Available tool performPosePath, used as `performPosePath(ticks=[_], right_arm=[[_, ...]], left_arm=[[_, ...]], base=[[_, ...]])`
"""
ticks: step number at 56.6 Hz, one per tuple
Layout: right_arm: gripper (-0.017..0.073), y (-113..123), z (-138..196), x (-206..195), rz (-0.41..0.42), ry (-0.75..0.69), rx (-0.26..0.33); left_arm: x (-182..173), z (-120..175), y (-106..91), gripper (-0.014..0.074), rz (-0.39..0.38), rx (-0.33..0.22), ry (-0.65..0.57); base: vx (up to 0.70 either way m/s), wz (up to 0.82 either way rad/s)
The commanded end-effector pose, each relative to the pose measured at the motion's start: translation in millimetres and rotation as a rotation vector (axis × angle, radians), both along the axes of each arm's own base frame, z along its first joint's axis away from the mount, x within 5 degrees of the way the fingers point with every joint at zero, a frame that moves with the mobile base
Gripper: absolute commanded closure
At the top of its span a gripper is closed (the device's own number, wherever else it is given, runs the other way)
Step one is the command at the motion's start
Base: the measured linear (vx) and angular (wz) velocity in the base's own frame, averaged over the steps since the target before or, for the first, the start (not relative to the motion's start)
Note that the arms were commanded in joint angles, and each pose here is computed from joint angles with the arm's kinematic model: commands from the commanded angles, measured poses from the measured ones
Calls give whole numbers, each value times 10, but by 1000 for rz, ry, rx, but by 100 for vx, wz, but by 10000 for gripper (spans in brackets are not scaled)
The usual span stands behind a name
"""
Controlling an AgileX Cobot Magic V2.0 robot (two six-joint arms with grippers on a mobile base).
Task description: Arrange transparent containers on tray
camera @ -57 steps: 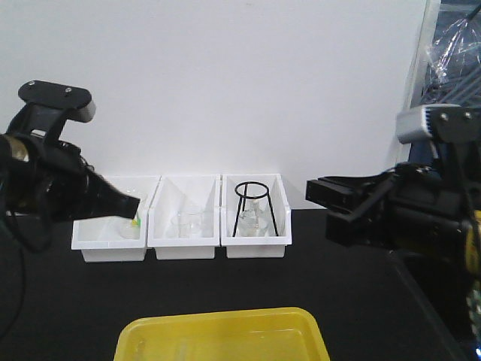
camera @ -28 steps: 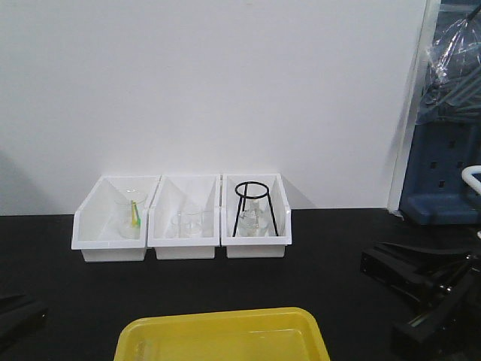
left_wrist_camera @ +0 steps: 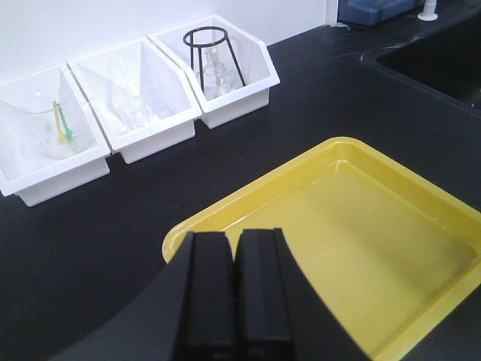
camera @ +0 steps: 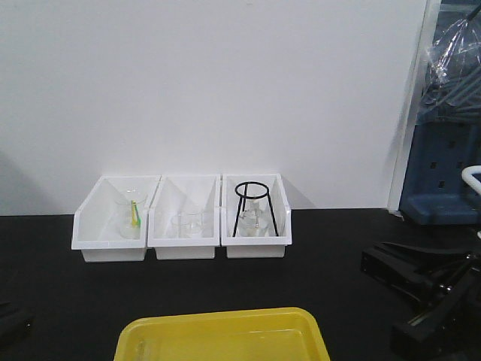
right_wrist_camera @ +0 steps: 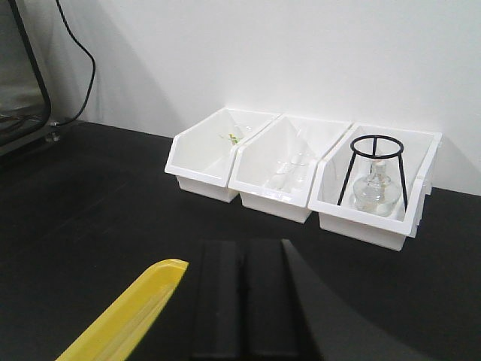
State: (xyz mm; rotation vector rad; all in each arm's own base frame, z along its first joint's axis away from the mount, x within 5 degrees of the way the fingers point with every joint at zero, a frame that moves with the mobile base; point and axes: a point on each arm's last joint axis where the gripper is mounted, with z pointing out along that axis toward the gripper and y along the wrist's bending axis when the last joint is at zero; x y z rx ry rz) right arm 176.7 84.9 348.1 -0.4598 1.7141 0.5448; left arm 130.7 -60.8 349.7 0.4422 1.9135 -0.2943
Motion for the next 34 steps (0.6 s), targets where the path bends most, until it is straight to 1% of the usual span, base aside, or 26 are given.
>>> performPosePath(ticks=[1,10,11,15,18,23,28,31,34], right_arm=[[572,-36,114,-7,-25,-58,-21],[572,-36,114,-7,-25,-58,-21],[572,-36,114,-7,-25,-58,-21],[572,-36,114,-7,-25,-58,-21],[572,-36,114,-7,-26,-58,-21],[572,-36,114,-7,-26,-58,-21],[572,-36,114,-7,-25,-58,-21],[572,-36,114,-7,-25,-58,-21],[572,-36,114,-7,-25,-58,-21]], left_arm=[[2,169,-4,600,2,-50,-98],[-8,176,3,600,3,-48,-104],[-13,182,11,600,4,-41,-112],[-61,196,105,600,41,21,-159],[-118,155,183,600,77,40,-175],[-250,-50,337,600,158,86,-185],[-408,-350,452,600,223,125,-186],[-523,-578,503,600,256,123,-190],[-606,-755,531,600,282,105,-199]], base=[[0,0],[0,0],[0,0],[0,0],[0,0],[0,0],[0,0],[0,0],[0,0]])
